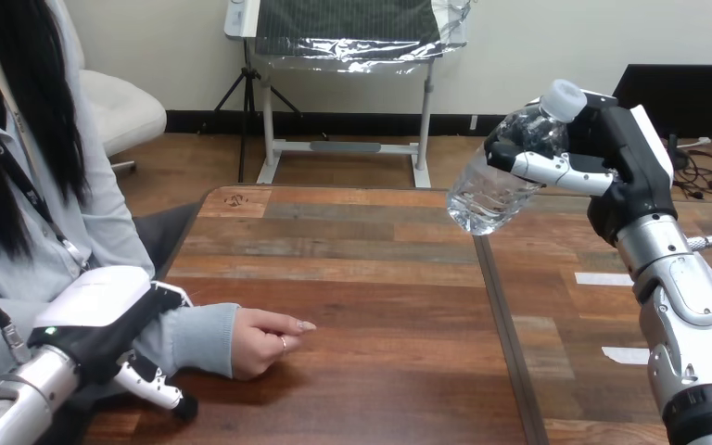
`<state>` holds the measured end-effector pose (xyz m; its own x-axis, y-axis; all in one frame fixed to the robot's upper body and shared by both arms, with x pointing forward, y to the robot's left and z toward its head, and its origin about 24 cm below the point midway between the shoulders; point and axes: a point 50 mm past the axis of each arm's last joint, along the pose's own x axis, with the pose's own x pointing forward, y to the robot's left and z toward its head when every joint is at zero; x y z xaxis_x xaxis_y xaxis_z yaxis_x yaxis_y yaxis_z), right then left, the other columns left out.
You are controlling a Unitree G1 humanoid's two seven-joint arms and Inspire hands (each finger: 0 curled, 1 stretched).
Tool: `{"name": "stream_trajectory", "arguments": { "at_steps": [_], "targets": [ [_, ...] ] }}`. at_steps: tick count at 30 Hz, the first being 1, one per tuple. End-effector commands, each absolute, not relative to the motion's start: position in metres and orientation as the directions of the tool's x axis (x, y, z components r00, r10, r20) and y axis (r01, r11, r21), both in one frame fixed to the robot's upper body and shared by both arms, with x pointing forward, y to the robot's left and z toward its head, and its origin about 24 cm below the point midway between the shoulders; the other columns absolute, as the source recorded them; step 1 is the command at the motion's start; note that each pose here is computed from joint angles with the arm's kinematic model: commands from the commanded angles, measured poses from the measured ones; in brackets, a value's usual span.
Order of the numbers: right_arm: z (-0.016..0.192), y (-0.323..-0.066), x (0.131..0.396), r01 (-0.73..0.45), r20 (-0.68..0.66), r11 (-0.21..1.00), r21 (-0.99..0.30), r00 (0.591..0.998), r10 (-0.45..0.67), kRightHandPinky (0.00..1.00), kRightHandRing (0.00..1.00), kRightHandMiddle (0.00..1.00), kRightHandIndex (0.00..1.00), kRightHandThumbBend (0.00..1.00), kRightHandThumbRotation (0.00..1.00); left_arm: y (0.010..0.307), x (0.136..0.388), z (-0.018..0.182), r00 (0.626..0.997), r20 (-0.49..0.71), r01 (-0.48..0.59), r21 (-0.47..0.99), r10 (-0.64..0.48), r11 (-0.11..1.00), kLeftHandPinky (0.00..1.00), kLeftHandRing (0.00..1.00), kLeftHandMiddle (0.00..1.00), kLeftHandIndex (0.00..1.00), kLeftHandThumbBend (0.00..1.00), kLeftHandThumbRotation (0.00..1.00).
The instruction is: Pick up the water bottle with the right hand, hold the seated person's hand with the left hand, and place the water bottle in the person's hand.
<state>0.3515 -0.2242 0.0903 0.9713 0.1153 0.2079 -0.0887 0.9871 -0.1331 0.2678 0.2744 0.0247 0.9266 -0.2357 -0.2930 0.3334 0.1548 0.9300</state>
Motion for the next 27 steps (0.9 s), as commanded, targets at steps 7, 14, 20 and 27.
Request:
{"name": "stream_trajectory", "arguments": {
  "at_steps": [7,14,20,27],
  "targets": [
    [0.121,-0.221,0.360,-0.089,0.316,0.988,-0.125,0.941,0.125,0.14,0.18,0.29,0.37,0.76,0.00,0.263,0.274,0.020,0.938,-0.255,0.302,0.934,-0.235,0.191,0.38,0.42,0.48,0.49,0.97,0.05],
    [0.119,-0.217,0.360,-0.096,0.314,0.986,-0.134,0.940,0.134,0.13,0.17,0.28,0.37,0.76,0.00,0.262,0.274,0.018,0.948,-0.229,0.274,0.940,-0.221,0.203,0.33,0.39,0.46,0.45,0.95,0.01],
    [0.117,-0.212,0.361,-0.111,0.307,0.986,-0.125,0.941,0.144,0.13,0.18,0.28,0.37,0.75,0.00,0.261,0.275,0.019,0.954,-0.210,0.254,0.945,-0.213,0.206,0.30,0.37,0.44,0.44,0.94,0.00],
    [0.115,-0.206,0.362,-0.132,0.310,0.980,-0.150,0.935,0.173,0.14,0.18,0.30,0.37,0.76,0.00,0.260,0.275,0.020,0.958,-0.192,0.238,0.948,-0.214,0.213,0.28,0.34,0.42,0.42,0.93,0.00]
  ]
}}
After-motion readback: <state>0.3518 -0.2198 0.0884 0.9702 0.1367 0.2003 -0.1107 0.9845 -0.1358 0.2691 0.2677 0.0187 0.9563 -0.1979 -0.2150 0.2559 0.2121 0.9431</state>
